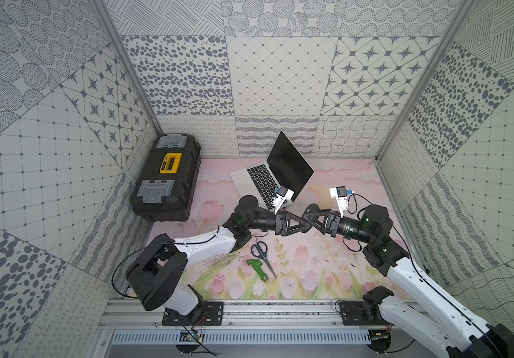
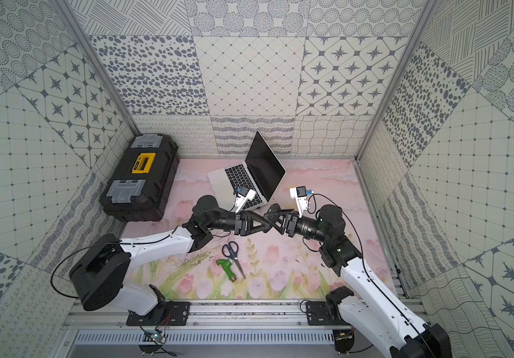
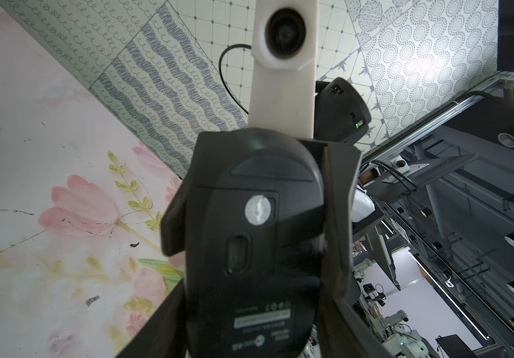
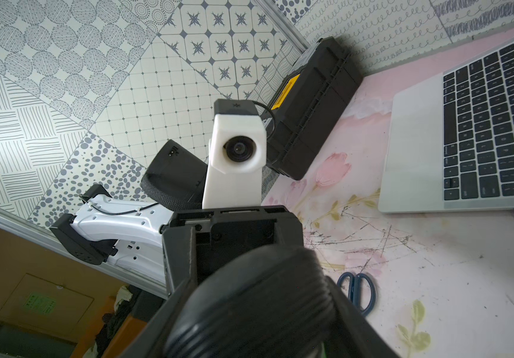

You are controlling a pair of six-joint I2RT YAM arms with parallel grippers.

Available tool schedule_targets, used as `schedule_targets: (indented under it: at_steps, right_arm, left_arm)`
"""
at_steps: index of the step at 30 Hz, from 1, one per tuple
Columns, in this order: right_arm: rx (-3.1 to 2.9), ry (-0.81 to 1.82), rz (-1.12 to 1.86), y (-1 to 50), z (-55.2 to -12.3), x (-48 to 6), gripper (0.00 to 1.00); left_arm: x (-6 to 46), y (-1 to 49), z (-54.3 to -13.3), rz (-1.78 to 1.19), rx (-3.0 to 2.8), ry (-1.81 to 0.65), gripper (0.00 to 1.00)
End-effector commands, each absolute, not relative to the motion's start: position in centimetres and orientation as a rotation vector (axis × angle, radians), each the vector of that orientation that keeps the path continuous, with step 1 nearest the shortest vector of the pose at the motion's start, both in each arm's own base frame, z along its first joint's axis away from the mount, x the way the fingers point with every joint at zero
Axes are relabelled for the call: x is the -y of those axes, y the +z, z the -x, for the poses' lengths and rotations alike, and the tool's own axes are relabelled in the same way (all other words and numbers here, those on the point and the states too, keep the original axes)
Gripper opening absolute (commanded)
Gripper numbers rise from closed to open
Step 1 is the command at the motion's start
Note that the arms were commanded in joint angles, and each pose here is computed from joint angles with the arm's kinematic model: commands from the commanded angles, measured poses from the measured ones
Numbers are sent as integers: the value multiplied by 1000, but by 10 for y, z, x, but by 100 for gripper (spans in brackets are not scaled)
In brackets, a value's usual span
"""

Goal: Insert the wireless mouse receiver into the laptop
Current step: Place the mouse at the center of the board.

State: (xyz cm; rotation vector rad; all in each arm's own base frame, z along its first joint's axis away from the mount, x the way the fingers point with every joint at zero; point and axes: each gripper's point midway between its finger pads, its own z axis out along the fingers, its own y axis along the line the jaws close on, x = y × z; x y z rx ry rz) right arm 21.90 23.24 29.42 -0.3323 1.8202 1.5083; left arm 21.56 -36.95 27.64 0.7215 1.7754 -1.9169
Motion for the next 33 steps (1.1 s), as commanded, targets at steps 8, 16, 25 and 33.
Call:
schedule_targets:
  at_steps: [8, 16, 25, 33]
  right_arm:
    - [-1731, 1467, 430, 312, -219, -236, 39]
    - [-1796, 1393, 388, 290, -232, -234, 38]
    - [-1831, 1338, 379, 277, -245, -235, 37]
    - [-2083, 755, 549, 187, -275, -235, 37]
  left_arm:
    - [360, 285, -196, -813, -1697, -1987, 37]
    - [355, 269, -197, -808, -1740, -1932, 75]
    - [341, 251, -201, -777, -1800, -1867, 90]
    - [262, 202, -248, -499, -2076, -1366, 92]
